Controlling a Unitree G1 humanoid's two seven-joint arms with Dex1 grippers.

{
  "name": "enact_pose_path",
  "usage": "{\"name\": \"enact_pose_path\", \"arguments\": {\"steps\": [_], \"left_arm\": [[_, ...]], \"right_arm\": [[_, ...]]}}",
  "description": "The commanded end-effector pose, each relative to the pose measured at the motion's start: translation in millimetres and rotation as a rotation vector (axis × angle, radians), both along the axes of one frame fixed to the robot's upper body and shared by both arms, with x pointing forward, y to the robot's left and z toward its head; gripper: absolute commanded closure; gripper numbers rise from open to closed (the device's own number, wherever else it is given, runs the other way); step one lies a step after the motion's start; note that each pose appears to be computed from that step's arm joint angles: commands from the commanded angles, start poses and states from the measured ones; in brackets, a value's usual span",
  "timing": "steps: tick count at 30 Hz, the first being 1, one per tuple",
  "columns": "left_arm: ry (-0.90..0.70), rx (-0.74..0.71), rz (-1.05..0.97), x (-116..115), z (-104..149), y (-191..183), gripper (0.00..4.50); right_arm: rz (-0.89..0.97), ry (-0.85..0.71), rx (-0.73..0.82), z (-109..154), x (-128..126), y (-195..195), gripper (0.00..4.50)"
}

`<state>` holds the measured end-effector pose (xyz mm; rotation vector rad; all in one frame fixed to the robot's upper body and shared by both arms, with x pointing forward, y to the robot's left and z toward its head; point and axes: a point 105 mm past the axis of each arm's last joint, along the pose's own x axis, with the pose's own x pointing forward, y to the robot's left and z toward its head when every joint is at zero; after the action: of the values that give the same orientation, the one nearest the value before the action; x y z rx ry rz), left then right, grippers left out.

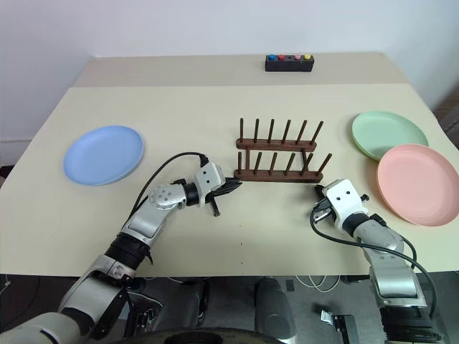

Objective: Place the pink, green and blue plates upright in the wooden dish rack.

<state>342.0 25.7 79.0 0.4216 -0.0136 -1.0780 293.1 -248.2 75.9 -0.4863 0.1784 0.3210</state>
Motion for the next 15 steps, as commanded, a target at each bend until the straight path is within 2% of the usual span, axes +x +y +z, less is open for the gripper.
{"name": "enact_pose_path", "arguments": {"steps": [1,5,9,12,15], "left_arm": [[-0.032,0.001,0.034,7,4,8,4.23],[-0.019,-0.004,0.040,10,5,13,4.23],[-0.006,-0.020,-0.007,-1,6,12,4.23],[0.032,-0.055,-0.078,-18,10,16,4.28],[0.083,-0.057,-0.174,-38,10,18,4.28]], "right_arm": [[-0.018,-0.038,-0.016,11,0,-6,4.50],[0.006,-0.015,-0.009,17,-12,-8,4.50],[0.010,0.008,0.019,29,-29,-21,4.50],[-0.009,0.004,0.010,50,-49,-39,3.64],[-0.076,-0.012,-0.071,66,-58,-63,2.12]]}}
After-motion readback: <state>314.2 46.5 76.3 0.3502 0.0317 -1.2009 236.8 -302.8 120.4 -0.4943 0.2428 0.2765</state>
